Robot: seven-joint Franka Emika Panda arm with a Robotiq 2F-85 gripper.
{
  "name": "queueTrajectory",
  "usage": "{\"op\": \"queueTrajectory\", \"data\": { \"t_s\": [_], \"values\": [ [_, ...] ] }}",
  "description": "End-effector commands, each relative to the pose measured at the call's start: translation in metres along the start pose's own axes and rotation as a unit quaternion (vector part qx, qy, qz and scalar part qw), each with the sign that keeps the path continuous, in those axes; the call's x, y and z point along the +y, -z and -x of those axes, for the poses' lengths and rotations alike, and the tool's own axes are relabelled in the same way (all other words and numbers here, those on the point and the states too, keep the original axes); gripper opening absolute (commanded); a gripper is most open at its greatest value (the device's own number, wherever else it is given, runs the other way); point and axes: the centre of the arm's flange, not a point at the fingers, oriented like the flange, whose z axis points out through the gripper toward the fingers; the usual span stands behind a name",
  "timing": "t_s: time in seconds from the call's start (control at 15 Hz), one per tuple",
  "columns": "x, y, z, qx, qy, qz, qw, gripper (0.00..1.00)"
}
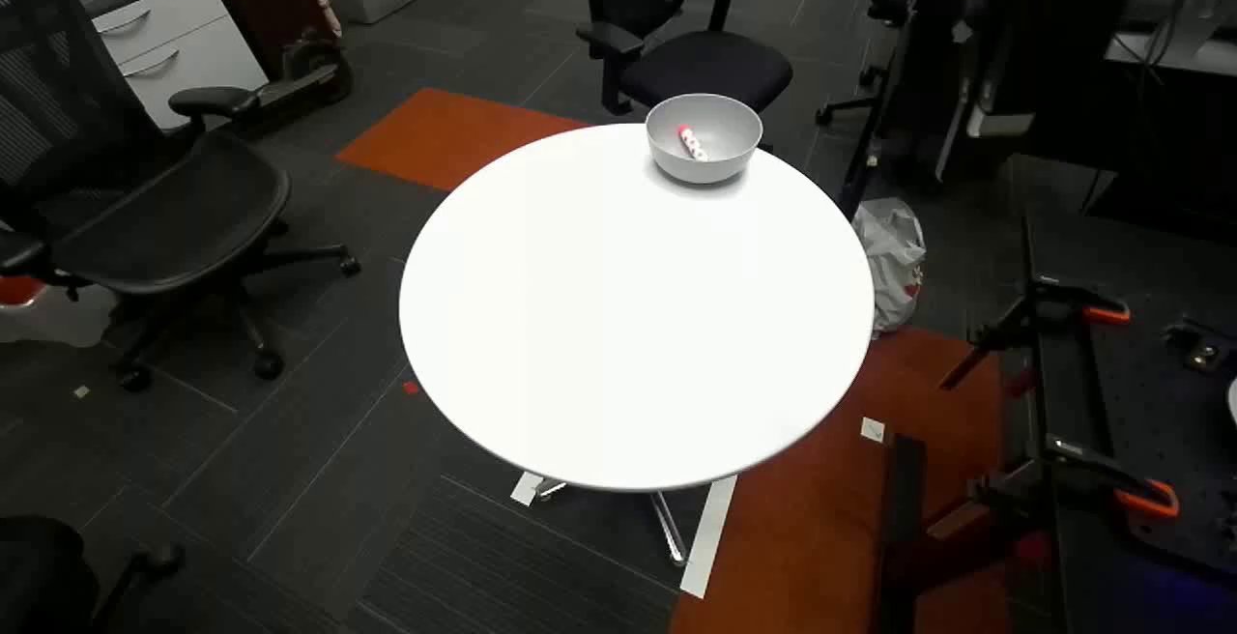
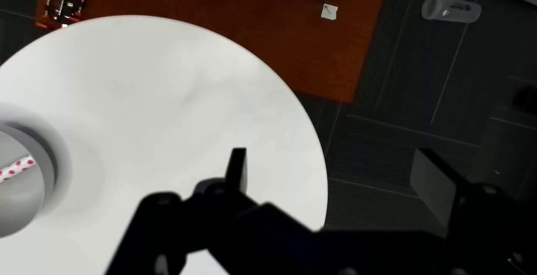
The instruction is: Remove the marker from the bowl and put it on the table
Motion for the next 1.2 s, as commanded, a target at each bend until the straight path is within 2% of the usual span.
{"op": "queueTrajectory", "data": {
  "t_s": [0.0, 0.47, 0.67, 0.93, 1.13],
  "values": [
    [0.0, 0.0, 0.0, 0.0, 0.0, 0.0, 1.0, 1.0],
    [0.004, 0.0, -0.003, 0.005, -0.012, -0.003, 0.9999, 1.0],
    [0.023, 0.009, -0.016, 0.052, -0.065, -0.001, 0.9965, 1.0],
    [0.097, 0.016, -0.052, 0.133, -0.154, -0.006, 0.979, 1.0],
    [0.169, 0.011, -0.07, 0.184, -0.226, -0.001, 0.9568, 1.0]
  ]
}}
